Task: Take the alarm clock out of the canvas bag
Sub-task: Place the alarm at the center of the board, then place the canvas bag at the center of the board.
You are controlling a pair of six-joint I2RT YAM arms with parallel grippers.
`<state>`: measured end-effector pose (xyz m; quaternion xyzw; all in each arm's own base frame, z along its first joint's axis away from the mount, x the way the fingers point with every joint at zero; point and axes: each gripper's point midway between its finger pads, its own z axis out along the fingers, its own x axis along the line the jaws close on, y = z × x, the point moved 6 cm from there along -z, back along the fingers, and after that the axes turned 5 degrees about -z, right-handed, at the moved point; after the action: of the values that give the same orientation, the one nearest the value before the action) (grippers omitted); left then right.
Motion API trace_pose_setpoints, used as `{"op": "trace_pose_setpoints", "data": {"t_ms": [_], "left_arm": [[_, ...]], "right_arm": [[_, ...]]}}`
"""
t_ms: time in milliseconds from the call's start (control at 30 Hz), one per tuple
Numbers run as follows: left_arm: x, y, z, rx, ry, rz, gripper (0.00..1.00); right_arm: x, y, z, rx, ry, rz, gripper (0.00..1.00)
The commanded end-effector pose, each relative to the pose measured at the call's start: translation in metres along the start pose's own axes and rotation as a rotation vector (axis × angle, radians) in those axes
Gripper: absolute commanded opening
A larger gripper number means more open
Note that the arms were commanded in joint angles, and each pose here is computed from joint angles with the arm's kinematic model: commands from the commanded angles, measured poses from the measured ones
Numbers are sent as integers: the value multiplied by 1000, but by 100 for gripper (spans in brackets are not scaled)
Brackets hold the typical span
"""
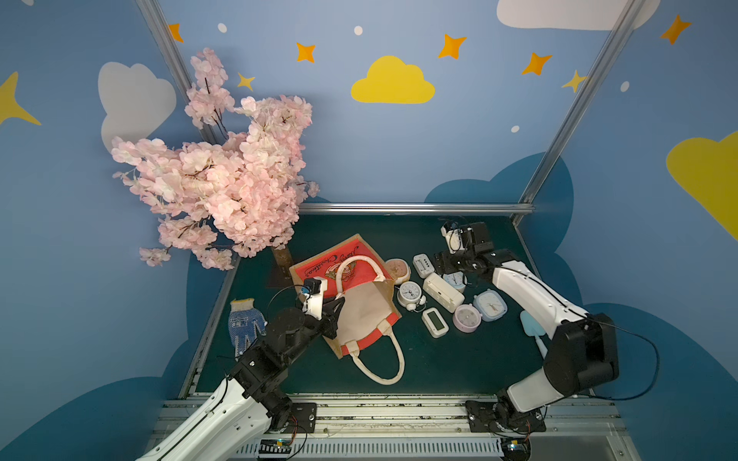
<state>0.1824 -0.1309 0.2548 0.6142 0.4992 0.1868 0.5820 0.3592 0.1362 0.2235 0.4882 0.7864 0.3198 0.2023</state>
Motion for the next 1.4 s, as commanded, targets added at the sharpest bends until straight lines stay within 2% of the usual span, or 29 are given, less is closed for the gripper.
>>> {"op": "trace_pose_setpoints", "data": {"t_ms": [0, 67, 233, 367, 533, 700, 867, 1067, 1200, 1333, 1367], "left_arm": [[-2, 9, -10, -31, -3, 27, 19], [0, 8, -16, -35, 4, 36, 19], [-3, -6, -15, -30, -75, 40, 21], [2, -15, -9, -4, -39, 47, 22], [7, -12, 5, 1, 23, 62, 25], [13, -9, 27, -32, 96, 52, 25], [16, -5, 46, -61, 127, 54, 24], [11, -6, 52, -7, 103, 57, 24], [13, -9, 51, 1, 110, 58, 25], [13, -12, 52, 31, 106, 54, 35], [13, -13, 53, 45, 107, 56, 40]], "right_arm": [[5, 9, -17, -133, 44, -4, 84], [8, 6, -24, -149, 40, -9, 84], [-4, -12, -26, -224, -70, -24, 85], [-15, -28, -35, -310, -149, -47, 86], [-42, -61, -41, -407, -245, 45, 88], [-60, -85, -34, -417, -298, 114, 88], [-70, -97, -29, -444, -332, 128, 88], [-92, -117, -25, -421, -431, 161, 87], [-103, -129, -16, -428, -432, 206, 87], [-108, -129, -5, -436, -422, 224, 87], [-108, -129, -3, -433, -421, 226, 87]]}}
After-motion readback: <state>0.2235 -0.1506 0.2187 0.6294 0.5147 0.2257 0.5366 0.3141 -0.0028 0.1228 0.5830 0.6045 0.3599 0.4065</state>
